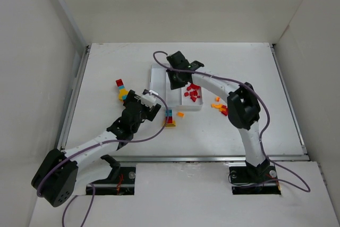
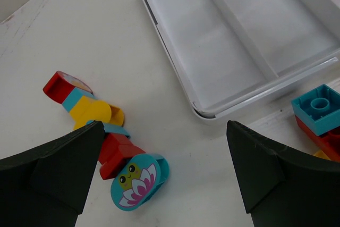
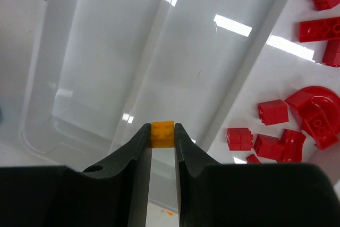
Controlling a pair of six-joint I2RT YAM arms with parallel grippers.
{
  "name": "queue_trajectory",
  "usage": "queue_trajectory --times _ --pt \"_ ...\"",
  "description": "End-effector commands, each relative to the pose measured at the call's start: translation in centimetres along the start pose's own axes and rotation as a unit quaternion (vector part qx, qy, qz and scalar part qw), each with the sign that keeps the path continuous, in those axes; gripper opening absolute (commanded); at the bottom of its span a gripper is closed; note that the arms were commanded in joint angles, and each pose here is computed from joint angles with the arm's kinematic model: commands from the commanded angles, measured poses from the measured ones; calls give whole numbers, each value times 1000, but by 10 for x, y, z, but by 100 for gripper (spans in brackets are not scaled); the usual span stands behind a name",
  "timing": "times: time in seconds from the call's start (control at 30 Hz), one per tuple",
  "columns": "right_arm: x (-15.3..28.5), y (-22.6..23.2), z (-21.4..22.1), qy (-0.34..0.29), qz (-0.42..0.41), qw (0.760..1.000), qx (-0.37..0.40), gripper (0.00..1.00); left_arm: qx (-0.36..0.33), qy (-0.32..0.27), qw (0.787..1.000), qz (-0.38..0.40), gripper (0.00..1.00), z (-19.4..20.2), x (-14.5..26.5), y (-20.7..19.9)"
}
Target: Sort the legos into containers by color
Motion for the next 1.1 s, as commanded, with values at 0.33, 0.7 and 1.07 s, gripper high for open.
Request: queue_trajectory --times 0.33,0.7,1.07 --pt "2 7 -13 -3 -16 999 31 61 33 -24 999 -30 100 -10 2 7" --pt "60 6 -41 -74 -15 997 30 65 33 -34 998 -44 100 -22 1 13" --pt "130 -33 -54 -157 -1 988 -14 72 23 33 998 -42 100 -59 -7 22"
Point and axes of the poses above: each gripper's point midway between its finger pads, its own x axis back along the fingers, its own y axis along the line the jaws close on, z = x × y, the point moved 6 cm from there along x, back along the fingers, and after that the axes turned 1 degree about -x, right-handed, at the moved point
